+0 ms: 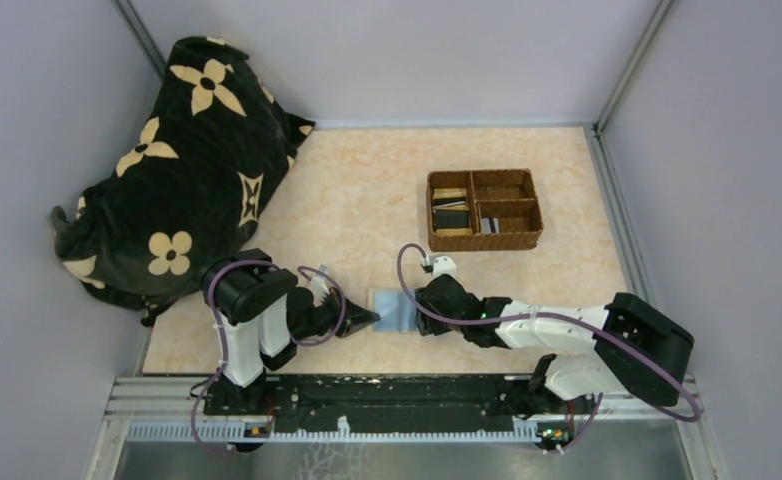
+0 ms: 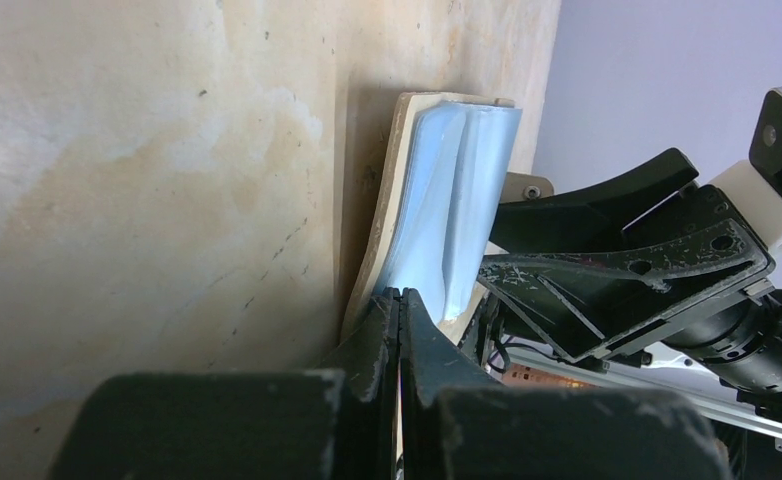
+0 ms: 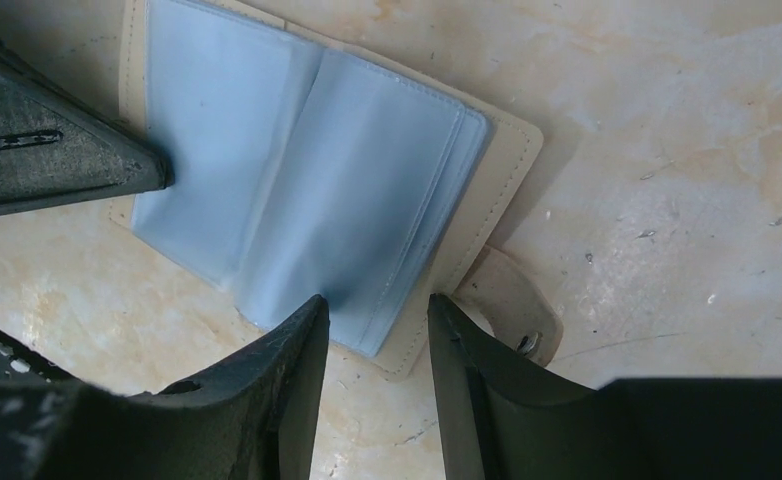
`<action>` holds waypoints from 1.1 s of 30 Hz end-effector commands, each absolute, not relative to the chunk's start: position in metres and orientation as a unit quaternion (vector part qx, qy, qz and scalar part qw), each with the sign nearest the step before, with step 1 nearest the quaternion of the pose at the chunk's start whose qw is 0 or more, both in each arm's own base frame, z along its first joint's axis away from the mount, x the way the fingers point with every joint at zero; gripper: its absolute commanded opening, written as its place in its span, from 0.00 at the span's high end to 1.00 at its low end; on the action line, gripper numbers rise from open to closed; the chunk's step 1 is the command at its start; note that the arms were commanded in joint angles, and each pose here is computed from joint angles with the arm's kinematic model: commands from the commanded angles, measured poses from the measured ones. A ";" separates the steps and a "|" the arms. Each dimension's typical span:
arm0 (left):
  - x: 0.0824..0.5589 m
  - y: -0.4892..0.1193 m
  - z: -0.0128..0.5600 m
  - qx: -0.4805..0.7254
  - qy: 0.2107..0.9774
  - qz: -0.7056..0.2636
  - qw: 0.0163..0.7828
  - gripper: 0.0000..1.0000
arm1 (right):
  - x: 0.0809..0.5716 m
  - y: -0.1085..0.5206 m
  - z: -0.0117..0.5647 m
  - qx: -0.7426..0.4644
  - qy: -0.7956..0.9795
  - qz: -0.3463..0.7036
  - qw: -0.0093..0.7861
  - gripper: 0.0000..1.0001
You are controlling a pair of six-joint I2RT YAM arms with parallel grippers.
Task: Take the credit cards out of the card holder
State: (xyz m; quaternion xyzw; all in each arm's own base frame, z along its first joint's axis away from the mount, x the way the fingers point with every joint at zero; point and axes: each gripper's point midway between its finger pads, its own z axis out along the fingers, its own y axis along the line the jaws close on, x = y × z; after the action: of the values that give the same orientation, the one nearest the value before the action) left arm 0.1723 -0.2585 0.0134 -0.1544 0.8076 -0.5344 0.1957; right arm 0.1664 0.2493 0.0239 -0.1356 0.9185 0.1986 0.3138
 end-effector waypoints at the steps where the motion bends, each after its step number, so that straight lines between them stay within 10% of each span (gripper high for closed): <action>1: 0.168 -0.256 0.039 -0.110 0.776 -0.570 0.248 1.00 | 0.159 0.283 0.039 -0.139 0.899 0.282 0.305 0.59; 23: 0.165 -0.258 0.038 -0.105 0.777 -0.572 0.239 1.00 | 0.170 0.311 0.078 -0.159 0.872 0.324 0.332 0.59; 28: 0.165 -0.260 0.042 -0.099 0.773 -0.578 0.243 1.00 | 0.174 0.303 0.074 -0.155 0.879 0.301 0.337 1.00; 33: 0.164 -0.261 0.056 -0.084 0.759 -0.592 0.258 0.83 | 0.175 0.293 0.075 -0.142 0.880 0.294 0.344 1.00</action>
State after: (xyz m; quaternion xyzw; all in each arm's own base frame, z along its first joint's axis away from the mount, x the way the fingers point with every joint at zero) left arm 0.1707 -0.2600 0.0147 -0.1524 0.8067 -0.5385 0.1900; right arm 0.1663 0.2916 0.0548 -0.1541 0.8924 0.2854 0.3136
